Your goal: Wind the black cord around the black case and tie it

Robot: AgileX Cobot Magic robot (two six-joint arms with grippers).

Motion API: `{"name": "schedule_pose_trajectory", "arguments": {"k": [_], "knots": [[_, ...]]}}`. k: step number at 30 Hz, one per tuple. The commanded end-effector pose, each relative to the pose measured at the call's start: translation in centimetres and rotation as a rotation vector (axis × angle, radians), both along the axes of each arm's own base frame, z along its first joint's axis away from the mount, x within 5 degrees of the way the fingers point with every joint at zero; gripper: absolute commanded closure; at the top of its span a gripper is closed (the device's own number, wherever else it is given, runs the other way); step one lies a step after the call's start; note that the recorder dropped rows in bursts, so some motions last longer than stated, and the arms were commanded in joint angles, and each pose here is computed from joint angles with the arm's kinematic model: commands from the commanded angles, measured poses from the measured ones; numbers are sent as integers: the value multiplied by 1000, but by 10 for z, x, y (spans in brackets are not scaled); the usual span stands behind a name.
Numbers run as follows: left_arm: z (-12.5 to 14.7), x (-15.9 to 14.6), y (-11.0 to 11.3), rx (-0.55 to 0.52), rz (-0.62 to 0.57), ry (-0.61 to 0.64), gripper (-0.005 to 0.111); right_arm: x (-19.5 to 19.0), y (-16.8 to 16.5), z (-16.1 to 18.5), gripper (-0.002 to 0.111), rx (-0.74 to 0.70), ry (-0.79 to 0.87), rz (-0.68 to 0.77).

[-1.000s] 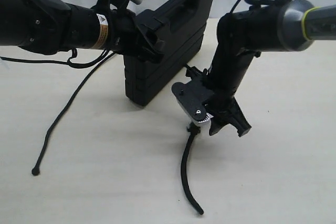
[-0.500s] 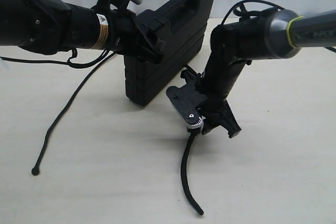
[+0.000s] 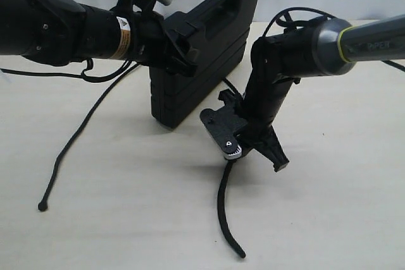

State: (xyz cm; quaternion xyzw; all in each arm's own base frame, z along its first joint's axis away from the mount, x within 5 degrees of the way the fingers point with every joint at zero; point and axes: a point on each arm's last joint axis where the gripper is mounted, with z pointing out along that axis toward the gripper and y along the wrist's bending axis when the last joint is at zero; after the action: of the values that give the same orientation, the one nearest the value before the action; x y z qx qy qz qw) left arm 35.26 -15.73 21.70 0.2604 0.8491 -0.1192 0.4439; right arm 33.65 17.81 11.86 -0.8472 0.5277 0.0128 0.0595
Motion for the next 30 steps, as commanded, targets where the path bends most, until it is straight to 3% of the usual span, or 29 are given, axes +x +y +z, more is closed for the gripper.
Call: {"name": "schedule_pose_trajectory", "arguments": {"k": [1,9,17,20,30], "knots": [[1,-4,-6,-34,-40,21,107,0,0,2,104,3,15,-91],[2,-1,-2,-18,10,4,107,5,-11,30,104,58,-24,-308],[2,0,-1,-13,27,-2,107,23,-52,57,104,278,53,-803],[2,0,-1,-13,27,-2,107,28,-61,61,104,348,87,-922],[2,1,0,-22,51,-1,107,36,-87,90,104,492,38,-1085]]}}
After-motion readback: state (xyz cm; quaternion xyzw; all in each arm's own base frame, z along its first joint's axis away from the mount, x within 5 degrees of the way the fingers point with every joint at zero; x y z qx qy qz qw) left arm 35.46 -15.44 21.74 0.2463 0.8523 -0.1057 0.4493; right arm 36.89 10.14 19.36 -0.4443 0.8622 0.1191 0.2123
